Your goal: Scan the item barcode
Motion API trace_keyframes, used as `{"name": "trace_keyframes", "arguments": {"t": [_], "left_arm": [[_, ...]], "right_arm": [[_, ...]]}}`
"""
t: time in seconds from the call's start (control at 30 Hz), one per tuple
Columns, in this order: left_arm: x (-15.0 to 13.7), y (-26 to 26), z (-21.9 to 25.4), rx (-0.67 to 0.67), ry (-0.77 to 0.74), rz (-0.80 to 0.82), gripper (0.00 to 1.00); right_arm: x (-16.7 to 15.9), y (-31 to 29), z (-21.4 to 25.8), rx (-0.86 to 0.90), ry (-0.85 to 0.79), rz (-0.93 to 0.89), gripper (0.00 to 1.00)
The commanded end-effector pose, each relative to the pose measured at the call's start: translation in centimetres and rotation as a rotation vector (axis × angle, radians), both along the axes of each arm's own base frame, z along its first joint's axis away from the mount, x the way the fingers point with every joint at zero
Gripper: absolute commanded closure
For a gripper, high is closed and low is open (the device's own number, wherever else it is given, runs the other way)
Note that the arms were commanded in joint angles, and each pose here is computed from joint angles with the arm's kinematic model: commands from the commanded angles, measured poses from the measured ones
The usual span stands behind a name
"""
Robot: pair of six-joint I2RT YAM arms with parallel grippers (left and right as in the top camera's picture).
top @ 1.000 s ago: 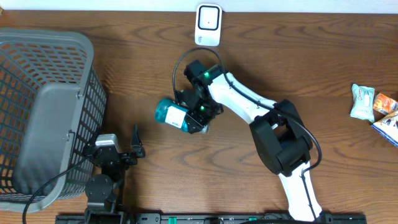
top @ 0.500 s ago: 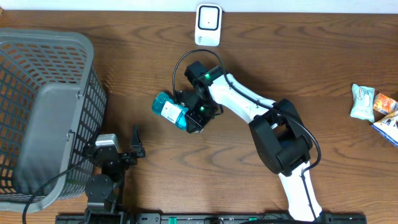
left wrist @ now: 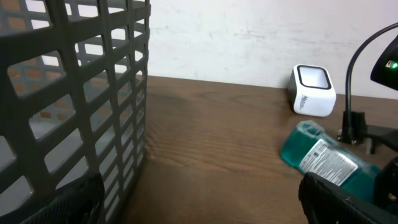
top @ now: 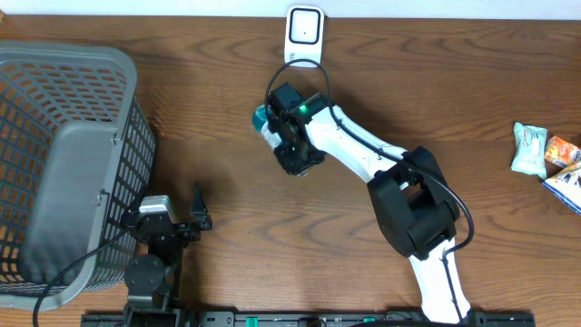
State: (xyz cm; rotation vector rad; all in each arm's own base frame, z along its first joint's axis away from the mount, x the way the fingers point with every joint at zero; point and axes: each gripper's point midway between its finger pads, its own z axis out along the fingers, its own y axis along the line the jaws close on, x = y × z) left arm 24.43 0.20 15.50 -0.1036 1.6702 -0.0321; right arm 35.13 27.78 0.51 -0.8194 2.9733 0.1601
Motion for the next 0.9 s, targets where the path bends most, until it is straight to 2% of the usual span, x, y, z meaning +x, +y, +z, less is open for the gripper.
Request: {"name": "trace_keyframes", "arguments": {"t": [0.0,0.23,0.63,0.83,0.87], "left_arm": [[-0.1,0.4,-1.8,-0.003,0.049,0.022,0.0],[-0.1,0.4,-1.8,-0.003,0.049,0.022,0.0],[-0.1,0.4,-1.8,-0.003,0.049,0.022,0.0],[-0.1,0.4,-1.8,-0.003,0.049,0.022,0.0],[-0.1,0.4,-1.8,-0.003,0.049,0.022,0.0]], "right_arm": [[0.9,-2.7,-0.8,-0.118,-0.052,-0.101,0.99],[-0.1,0.2,2.4,0.069,-0.011,-0.03,0.99],[-5.9,5.5,8.8,0.662,0.217,0.4,0.99],[-5.3,4.8,8.3,0.62,0.195,0.395,0.99],[-4.6,3.9,7.1,0.52,0.152,0.399,0.99]]}}
